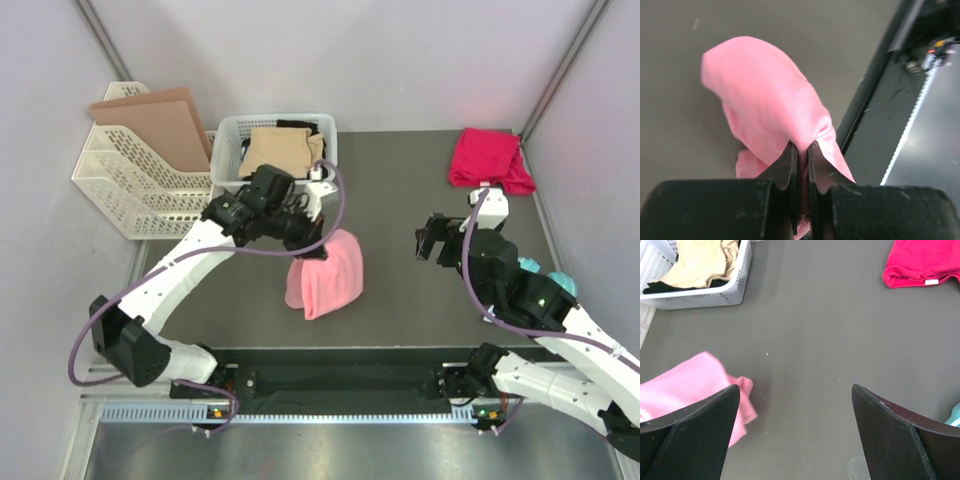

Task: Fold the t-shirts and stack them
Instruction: Move the tshirt to the center of the board, then flatten out the tshirt

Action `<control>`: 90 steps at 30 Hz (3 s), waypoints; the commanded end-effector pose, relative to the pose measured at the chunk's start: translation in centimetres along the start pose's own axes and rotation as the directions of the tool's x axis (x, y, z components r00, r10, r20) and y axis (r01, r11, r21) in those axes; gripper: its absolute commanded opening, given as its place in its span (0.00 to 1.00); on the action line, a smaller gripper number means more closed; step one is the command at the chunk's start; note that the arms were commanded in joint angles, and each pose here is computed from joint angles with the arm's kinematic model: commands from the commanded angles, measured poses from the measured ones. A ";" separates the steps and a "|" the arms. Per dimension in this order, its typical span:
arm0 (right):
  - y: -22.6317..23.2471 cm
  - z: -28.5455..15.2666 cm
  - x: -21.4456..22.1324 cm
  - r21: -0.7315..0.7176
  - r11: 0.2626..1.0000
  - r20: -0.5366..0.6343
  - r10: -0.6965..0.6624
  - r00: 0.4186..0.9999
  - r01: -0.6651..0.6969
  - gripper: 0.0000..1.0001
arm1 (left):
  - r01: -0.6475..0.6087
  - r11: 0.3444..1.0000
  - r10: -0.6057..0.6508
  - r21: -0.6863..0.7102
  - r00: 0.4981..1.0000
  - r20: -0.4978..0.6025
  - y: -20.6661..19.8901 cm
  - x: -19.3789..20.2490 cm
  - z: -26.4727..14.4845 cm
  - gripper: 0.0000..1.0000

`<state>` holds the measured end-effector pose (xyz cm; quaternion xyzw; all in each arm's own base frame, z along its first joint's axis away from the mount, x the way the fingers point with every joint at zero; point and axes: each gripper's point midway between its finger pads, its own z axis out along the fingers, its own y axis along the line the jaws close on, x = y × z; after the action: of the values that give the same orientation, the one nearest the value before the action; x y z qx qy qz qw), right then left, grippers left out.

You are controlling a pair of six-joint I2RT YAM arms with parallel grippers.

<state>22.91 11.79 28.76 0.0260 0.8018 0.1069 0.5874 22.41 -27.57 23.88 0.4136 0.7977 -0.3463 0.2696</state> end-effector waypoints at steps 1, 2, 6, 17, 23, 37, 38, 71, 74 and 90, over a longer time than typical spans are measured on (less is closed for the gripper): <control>0.8 0.1 0.2 -0.035 0.999 0.007 0.019 1.000 -0.019 0.93 | 0.098 0.986 -0.095 -0.137 0.995 0.031 4.7 4.3 -2.0 0.00; 0.8 0.1 0.3 -0.035 0.999 0.005 0.019 1.000 -0.019 0.93 | 0.121 0.979 -0.117 -0.163 0.993 0.035 5.9 5.3 -2.3 0.00; 1.4 0.5 1.0 -0.057 0.998 -0.013 0.016 1.000 -0.017 0.93 | 0.243 0.935 -0.251 -0.257 0.968 0.004 11.1 11.1 -2.7 0.00; 4.5 2.8 7.1 -0.151 0.988 -0.186 -0.039 0.982 0.011 0.95 | 0.301 0.856 -0.343 -0.421 0.939 -0.027 19.3 14.7 -3.6 0.64; 6.3 5.2 12.6 -0.174 0.983 -0.346 -0.116 0.931 0.057 0.95 | 0.172 0.882 -0.180 -0.439 0.983 0.023 18.3 9.8 -6.6 0.99; 8.0 8.0 14.3 -0.145 0.986 -0.399 -0.133 0.907 0.080 0.90 | -0.146 0.987 0.116 -0.074 0.943 -0.310 2.4 12.5 4.3 0.96; 7.6 7.9 14.2 -0.135 0.988 -0.399 -0.129 0.908 0.081 0.90 | -0.137 0.988 0.106 -0.074 0.939 -0.327 2.7 13.1 5.0 0.96; 4.2 2.8 7.9 -0.138 0.989 -0.197 0.027 0.980 -0.055 0.91 | -0.095 0.944 -0.010 -0.316 0.950 -0.313 11.4 10.4 6.4 0.45; 4.1 2.7 8.2 -0.141 0.988 -0.199 0.028 0.980 -0.056 0.93 | -0.162 0.932 0.052 -0.323 0.945 -0.322 9.9 10.5 5.8 0.69; 4.1 2.5 7.9 -0.141 0.987 -0.193 0.045 0.980 -0.073 0.93 | -0.257 0.906 0.087 -0.336 0.890 -0.447 10.1 15.2 8.6 0.70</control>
<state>22.47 17.43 20.05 -0.0130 0.8550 0.1720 0.4891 22.88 -22.86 5.06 0.4850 0.8531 -0.0839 0.1731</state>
